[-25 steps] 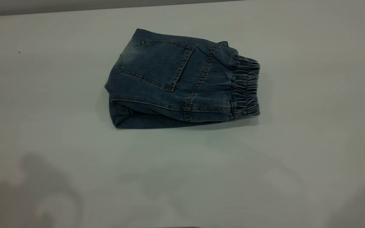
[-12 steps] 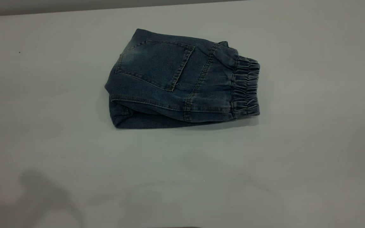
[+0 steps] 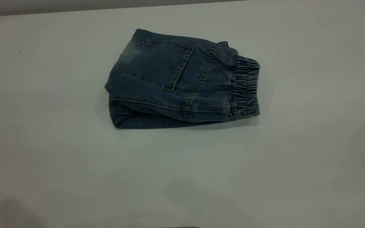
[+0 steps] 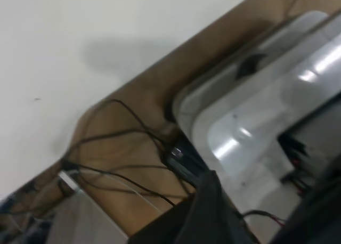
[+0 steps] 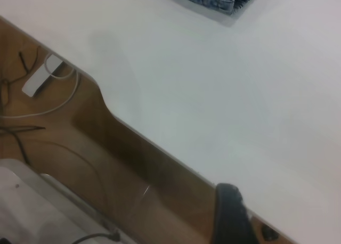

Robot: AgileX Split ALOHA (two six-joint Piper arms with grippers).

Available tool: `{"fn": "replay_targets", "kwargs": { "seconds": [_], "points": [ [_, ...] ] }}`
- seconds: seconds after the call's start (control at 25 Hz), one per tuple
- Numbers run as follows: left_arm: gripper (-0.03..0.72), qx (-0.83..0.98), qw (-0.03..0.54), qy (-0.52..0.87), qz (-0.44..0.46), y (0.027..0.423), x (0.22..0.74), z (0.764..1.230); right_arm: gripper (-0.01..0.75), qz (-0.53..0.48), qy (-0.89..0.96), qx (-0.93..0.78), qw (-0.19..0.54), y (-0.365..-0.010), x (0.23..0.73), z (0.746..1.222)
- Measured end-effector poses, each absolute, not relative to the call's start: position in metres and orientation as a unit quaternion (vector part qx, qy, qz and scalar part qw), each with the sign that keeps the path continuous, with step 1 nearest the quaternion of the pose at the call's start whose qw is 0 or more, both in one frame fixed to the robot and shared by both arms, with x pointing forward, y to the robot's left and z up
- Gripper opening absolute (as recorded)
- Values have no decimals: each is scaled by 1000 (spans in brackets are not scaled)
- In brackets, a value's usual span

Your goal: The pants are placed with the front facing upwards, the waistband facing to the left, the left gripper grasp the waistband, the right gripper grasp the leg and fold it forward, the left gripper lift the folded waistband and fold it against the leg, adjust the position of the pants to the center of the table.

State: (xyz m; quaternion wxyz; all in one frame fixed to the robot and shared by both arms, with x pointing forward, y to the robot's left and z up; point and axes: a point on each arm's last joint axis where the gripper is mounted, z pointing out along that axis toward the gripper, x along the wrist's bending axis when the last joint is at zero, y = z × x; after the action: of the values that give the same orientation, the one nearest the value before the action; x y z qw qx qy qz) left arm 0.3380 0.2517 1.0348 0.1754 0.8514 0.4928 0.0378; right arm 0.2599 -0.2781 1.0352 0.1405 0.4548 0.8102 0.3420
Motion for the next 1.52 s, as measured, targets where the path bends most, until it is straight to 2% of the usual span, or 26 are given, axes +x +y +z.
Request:
{"fn": "replay_targets", "kwargs": {
  "seconds": [0.52,0.92,1.32,1.52],
  "points": [
    [553,779,283,526,189,284,280,1040,372,342,810,455,139,-278,260,1035],
    [553,753,342,510,236,292,257,1045,372,347,795,475,148,-280,259,1036],
    [553,680,348,571,300,298,243,1046,368,377,649,603,271,-292,238,1038],
    [553,647,359,584,335,298,232,1046,368,388,636,603,286,-292,232,1038]
  ]
}}
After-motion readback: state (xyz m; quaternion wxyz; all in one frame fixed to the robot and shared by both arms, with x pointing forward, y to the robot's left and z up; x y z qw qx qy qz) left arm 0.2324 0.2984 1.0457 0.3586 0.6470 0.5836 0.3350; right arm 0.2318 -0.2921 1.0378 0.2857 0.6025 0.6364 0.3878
